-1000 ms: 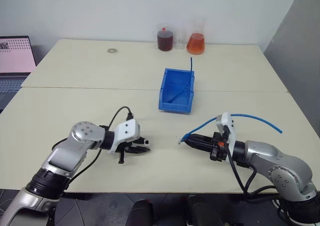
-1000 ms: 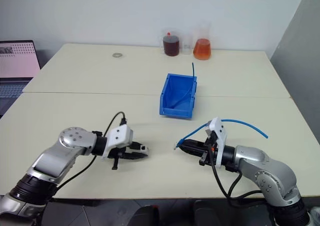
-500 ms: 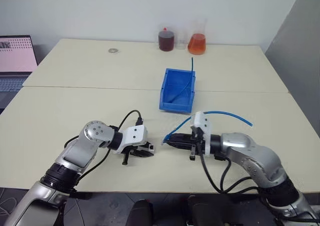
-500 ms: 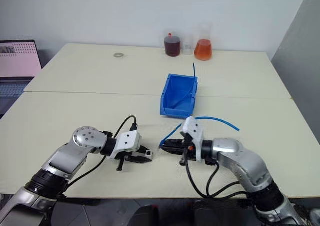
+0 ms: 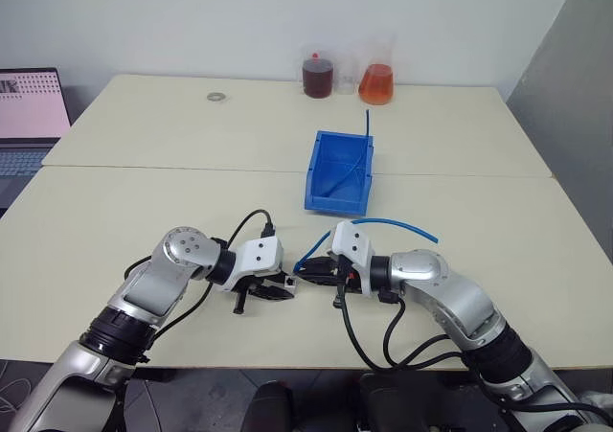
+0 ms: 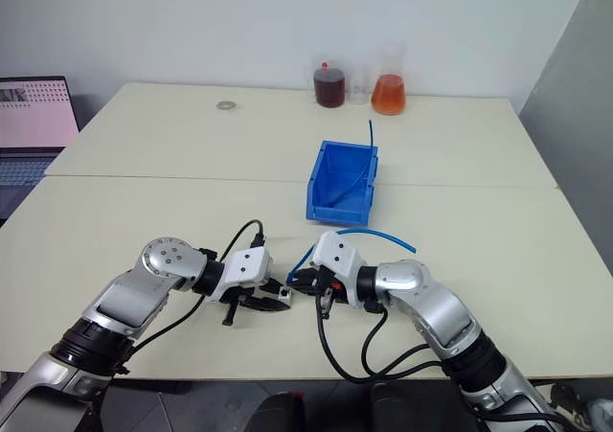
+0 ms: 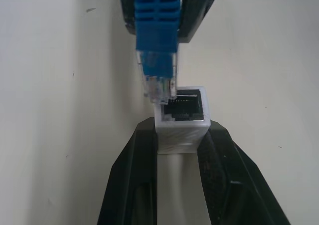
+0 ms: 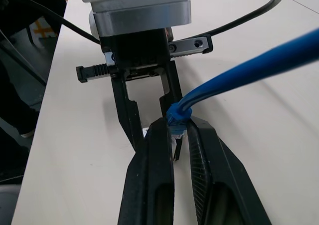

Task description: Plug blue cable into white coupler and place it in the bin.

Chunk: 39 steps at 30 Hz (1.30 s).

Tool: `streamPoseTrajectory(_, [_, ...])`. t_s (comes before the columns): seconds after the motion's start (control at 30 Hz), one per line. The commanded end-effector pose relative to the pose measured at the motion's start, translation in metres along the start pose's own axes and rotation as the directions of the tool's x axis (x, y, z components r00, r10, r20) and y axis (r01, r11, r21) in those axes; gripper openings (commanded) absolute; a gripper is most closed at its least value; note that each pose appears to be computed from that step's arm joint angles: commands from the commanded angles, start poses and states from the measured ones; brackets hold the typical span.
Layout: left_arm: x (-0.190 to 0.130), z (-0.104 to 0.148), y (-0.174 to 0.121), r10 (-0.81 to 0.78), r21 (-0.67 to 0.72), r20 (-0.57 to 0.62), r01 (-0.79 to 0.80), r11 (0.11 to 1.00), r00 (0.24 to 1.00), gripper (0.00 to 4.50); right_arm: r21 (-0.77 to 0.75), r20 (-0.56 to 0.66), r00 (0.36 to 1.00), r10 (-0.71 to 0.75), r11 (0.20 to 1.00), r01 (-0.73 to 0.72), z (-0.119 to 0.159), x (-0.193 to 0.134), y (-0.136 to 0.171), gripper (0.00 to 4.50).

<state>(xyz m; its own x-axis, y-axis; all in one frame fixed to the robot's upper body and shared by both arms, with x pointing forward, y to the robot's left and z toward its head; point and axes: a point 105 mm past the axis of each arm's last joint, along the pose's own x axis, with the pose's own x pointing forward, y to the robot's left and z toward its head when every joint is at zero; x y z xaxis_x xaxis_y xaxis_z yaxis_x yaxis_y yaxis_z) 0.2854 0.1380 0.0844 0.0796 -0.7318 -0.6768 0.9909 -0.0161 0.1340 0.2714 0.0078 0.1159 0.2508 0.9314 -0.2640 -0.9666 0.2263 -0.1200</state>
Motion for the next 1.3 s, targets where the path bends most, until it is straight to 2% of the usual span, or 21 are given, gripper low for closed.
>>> streamPoseTrajectory(0.03, [0.006,-0.006,-0.004,-0.034,-0.017,-0.024,0.033,0.999,0.999,0.79,-0.04,0.016,1.0,0.003,0.999,-0.002,0.006,0.001,0.003,0.15])
streamPoseTrajectory(0.63, [0.008,-0.003,0.001,-0.012,-0.068,-0.011,0.011,0.998,1.0,0.79,-0.102,-0.037,0.998,0.046,0.994,-0.049,-0.002,0.005,0.012,0.15])
streamPoseTrajectory(0.93, [0.01,-0.008,0.001,-0.024,-0.048,-0.022,0.023,0.999,0.999,0.79,-0.116,-0.075,0.996,0.05,0.991,-0.059,-0.006,0.003,0.007,0.15])
streamPoseTrajectory(1.3, [0.013,-0.006,0.002,-0.008,-0.025,-0.019,0.007,1.0,1.0,0.79,-0.155,-0.149,0.982,0.12,0.978,-0.143,-0.005,0.012,0.011,0.14])
